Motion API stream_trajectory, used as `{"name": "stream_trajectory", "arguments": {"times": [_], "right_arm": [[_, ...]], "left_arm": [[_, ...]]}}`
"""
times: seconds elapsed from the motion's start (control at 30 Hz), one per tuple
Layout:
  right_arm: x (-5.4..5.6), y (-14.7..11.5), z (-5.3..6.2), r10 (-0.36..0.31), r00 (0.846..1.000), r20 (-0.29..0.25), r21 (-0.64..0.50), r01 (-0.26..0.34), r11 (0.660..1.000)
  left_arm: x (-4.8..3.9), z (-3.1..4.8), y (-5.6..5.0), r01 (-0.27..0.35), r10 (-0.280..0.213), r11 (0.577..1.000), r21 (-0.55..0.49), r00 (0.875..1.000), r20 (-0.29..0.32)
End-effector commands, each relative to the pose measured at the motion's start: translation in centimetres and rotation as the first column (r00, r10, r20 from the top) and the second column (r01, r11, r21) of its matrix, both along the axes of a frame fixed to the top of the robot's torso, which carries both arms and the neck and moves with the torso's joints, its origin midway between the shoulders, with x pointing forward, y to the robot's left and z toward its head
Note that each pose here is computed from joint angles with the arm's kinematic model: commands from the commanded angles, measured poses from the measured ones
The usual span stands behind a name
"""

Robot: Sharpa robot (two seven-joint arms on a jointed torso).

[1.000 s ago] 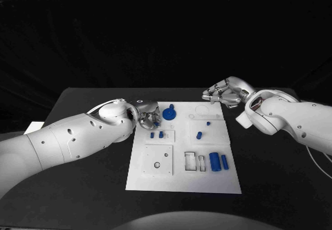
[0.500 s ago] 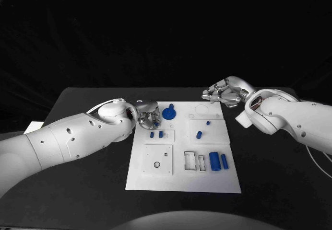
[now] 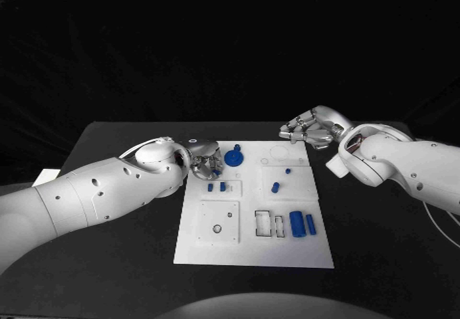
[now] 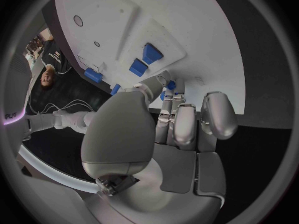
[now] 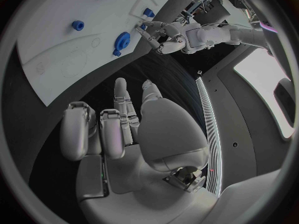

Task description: Assemble the parts on the task board

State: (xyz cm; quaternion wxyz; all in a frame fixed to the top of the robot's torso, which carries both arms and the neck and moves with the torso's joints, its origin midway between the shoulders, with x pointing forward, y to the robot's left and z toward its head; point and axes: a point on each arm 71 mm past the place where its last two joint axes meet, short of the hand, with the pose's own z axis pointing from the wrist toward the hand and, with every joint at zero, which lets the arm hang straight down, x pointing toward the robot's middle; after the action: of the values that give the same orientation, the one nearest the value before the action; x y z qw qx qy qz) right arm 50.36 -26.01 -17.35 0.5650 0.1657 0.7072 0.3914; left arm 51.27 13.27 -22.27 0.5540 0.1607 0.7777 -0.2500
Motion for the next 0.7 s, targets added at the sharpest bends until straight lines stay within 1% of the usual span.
{"name": "stream_trajectory", "arguments": {"times": [0.03, 0.7], "right_arm": [[-0.04, 0.17, 0.00, 0.014, 1.000, 0.002, 0.001, -0.014, 1.000], [-0.01, 0.15, -0.02, 0.014, 1.000, 0.002, 0.001, -0.014, 1.000]], "left_arm": [[-0.15, 0.06, -0.32, 0.018, -0.018, 1.000, -0.012, 1.000, -0.005], [-0.18, 0.13, -0.36, 0.021, -0.021, 1.000, -0.017, 1.000, 0.000]]}}
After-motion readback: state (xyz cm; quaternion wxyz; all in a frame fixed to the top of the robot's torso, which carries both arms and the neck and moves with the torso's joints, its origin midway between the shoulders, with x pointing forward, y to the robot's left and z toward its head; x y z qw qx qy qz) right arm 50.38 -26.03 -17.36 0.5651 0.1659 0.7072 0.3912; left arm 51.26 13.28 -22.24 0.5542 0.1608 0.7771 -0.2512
